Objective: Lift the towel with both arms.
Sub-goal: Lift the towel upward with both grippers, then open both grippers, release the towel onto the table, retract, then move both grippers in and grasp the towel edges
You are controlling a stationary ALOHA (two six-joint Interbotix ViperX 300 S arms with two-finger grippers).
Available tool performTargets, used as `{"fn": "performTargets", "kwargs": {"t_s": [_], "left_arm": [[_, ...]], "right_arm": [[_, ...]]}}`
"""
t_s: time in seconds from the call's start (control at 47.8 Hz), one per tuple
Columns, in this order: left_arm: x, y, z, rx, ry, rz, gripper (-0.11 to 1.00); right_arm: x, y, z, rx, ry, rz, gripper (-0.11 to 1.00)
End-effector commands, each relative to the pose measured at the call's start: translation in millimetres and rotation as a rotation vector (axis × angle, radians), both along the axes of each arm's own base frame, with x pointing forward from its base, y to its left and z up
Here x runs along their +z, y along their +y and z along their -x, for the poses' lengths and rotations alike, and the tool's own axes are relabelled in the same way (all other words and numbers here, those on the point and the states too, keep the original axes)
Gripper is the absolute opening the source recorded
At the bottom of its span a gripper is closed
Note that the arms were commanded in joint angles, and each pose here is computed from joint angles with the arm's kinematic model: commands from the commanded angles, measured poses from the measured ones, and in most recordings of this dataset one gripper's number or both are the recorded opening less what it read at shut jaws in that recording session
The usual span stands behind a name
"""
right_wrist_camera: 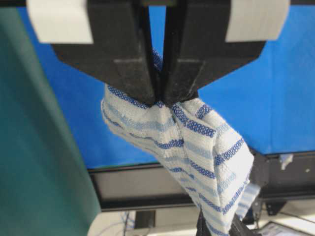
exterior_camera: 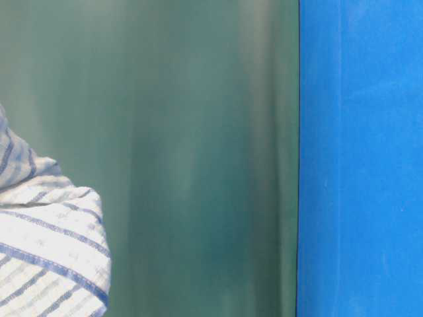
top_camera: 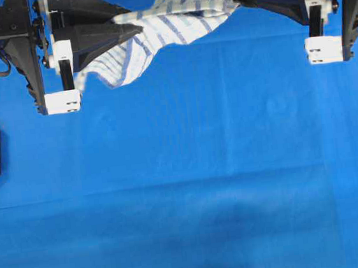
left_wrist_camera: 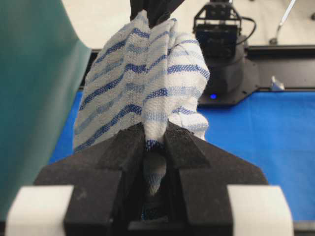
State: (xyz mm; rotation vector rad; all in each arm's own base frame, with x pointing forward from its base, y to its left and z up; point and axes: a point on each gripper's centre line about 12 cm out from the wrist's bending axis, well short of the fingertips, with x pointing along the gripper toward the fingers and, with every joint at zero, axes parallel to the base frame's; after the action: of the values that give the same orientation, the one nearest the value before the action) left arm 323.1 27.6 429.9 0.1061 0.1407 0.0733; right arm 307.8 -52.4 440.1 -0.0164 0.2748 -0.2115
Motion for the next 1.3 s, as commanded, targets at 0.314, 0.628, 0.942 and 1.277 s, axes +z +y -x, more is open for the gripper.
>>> {"fn": "performTargets", "kwargs": {"t_s": [0.314, 0.628, 0.942, 1.277], "left_arm": [[13, 1, 7, 0.004, -0.024, -0.005, 0.21], [1, 1, 8, 0.006, 0.002, 0.014, 0.92], [-41, -4, 3, -0.008, 0.069, 0.025, 0.91], [-124, -13, -29, -0.033, 0.101, 0.030, 0.91]], "right_arm": [[6, 4, -8, 0.039, 0.000, 0.081, 0.06], [-8, 2, -16, 0.034, 0.058, 0.073, 0.68], [-48, 2, -14, 0.027, 0.157, 0.026, 0.65], [-130, 4, -16, 0.026, 0.287, -0.040, 0.65]]}}
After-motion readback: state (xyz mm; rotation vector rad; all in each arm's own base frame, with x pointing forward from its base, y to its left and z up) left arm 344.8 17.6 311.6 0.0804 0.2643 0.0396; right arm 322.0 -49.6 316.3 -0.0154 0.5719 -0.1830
